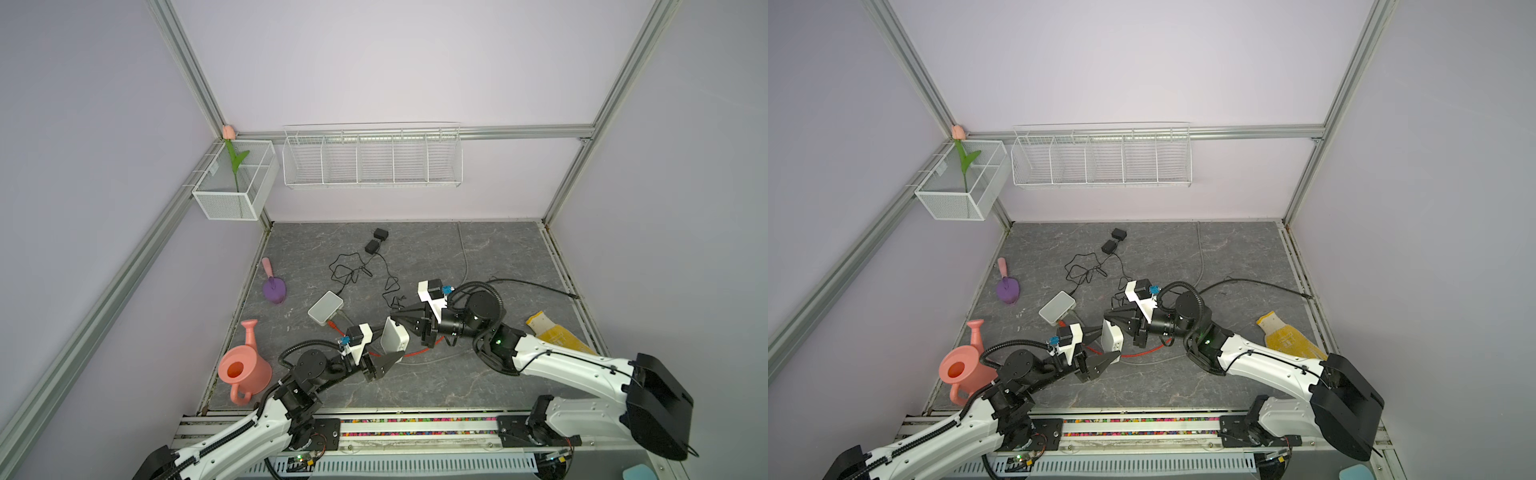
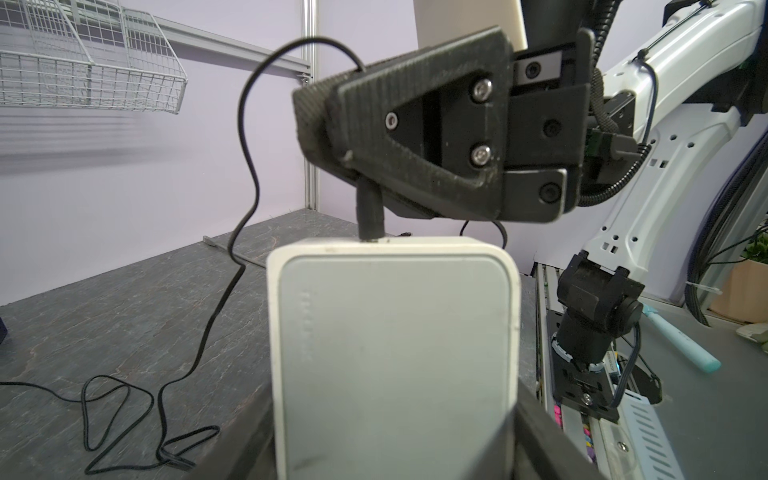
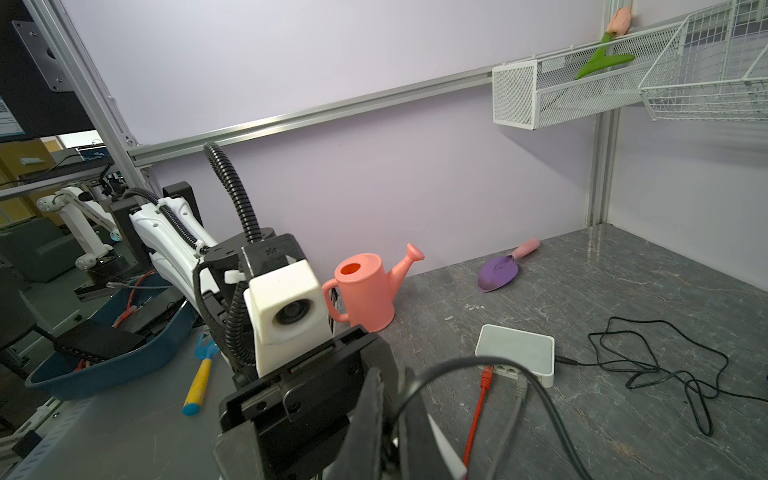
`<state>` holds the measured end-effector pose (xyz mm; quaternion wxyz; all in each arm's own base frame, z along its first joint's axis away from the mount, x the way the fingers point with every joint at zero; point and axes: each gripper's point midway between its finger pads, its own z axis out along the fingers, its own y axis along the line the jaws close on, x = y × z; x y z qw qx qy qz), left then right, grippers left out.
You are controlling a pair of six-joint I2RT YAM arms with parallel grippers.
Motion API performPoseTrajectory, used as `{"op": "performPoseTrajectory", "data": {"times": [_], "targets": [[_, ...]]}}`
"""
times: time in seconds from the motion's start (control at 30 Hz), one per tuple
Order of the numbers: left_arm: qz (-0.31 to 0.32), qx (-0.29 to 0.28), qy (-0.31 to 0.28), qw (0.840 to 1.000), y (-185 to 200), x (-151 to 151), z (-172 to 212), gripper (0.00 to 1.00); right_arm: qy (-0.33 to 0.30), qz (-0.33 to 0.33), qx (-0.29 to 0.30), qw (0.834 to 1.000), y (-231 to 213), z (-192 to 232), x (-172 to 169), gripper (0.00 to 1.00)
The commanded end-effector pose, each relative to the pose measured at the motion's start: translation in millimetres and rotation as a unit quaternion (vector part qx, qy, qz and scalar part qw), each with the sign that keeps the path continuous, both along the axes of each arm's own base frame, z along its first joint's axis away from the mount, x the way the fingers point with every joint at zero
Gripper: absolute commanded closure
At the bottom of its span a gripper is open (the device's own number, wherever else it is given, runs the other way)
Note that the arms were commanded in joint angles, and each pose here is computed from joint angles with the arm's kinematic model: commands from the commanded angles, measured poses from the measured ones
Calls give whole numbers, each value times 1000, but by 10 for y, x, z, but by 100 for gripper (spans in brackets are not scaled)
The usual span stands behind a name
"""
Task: Insert the plug into the switch port
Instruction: 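Press the plug further into the port with the right gripper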
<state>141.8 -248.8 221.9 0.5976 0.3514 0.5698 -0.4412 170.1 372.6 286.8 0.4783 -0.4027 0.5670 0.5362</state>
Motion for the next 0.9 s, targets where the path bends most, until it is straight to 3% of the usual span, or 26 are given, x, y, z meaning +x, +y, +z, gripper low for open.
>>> {"op": "performPoseTrajectory", "data": {"times": [0.0, 0.87], "targets": [[-1, -170, -177, 969, 273, -281, 1262, 100, 122, 17, -147, 981, -40, -1116, -149, 93], [38, -232, -225, 946, 503, -322, 1618, 100, 173, 10, -155, 972, -49, -1532, -188, 93]]}}
